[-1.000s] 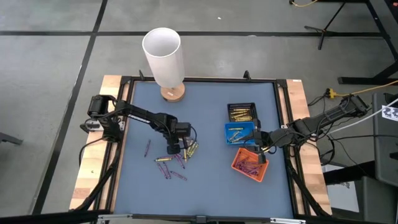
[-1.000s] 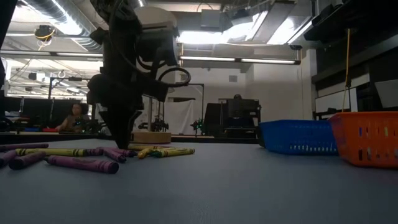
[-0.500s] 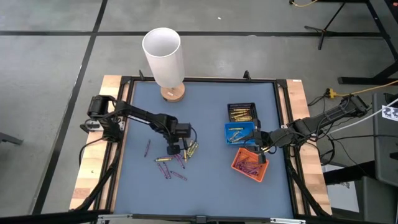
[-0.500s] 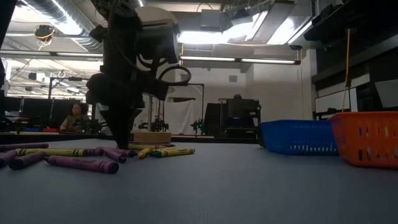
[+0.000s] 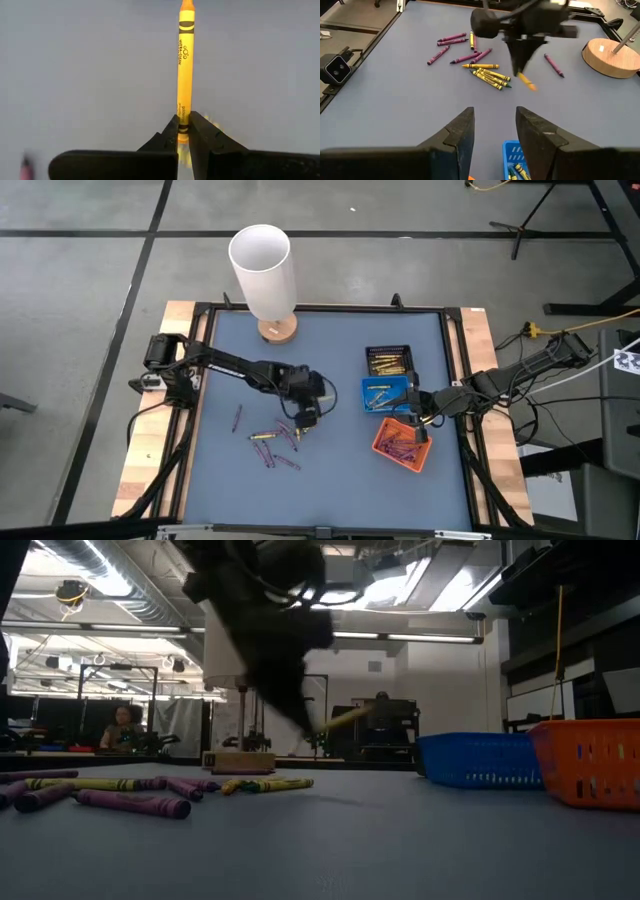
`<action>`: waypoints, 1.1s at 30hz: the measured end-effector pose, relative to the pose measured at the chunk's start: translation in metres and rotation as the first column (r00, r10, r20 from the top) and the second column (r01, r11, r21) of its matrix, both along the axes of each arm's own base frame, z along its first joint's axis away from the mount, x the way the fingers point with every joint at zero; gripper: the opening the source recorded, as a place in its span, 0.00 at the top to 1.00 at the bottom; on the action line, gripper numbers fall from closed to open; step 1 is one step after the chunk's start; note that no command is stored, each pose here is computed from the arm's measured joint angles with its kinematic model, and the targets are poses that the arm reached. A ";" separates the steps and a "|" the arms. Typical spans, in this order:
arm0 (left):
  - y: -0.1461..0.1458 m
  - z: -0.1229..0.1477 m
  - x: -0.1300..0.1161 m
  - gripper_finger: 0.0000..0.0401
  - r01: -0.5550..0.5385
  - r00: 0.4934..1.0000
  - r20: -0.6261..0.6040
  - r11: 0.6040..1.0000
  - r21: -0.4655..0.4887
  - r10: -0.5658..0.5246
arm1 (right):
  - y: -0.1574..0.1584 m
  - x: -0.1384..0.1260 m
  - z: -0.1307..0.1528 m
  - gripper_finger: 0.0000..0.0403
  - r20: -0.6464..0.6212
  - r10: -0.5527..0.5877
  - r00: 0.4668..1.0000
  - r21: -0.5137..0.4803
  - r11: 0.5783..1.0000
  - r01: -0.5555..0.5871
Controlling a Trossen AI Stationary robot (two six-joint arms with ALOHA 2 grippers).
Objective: Sort crayons
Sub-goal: Put the yellow crayon into the black bin
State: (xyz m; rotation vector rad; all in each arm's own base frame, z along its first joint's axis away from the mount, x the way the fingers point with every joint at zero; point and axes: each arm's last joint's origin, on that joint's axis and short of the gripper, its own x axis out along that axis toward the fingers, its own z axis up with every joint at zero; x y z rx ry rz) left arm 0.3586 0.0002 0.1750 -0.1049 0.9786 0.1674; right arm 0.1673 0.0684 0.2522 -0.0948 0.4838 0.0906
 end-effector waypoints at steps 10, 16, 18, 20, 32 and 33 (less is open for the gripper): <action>0.030 0.045 0.041 0.99 -0.084 0.791 0.611 0.988 0.131 -0.014 | 0.000 0.000 0.000 0.65 0.000 0.000 1.000 0.000 1.000 0.000; 0.043 0.040 0.059 0.98 -0.146 0.587 0.809 0.981 0.126 -0.016 | 0.000 0.000 0.000 0.65 0.004 0.000 1.000 0.002 1.000 0.000; 0.047 0.032 0.062 0.98 -0.158 0.564 0.826 0.980 0.124 -0.014 | 0.000 0.000 0.000 0.65 0.003 0.000 1.000 0.001 1.000 0.000; 0.052 0.020 0.066 0.98 -0.170 0.555 0.832 0.978 0.123 -0.008 | 0.000 0.000 0.000 0.65 0.003 0.000 1.000 0.001 1.000 0.000; 0.070 -0.029 0.101 0.98 -0.199 0.580 0.812 0.977 0.071 0.059 | 0.000 0.000 0.000 0.65 0.002 0.000 1.000 0.000 1.000 0.000; 0.071 -0.031 0.105 0.98 -0.199 0.580 0.813 0.977 0.071 0.059 | 0.000 0.000 0.000 0.65 0.002 0.000 1.000 0.000 1.000 0.000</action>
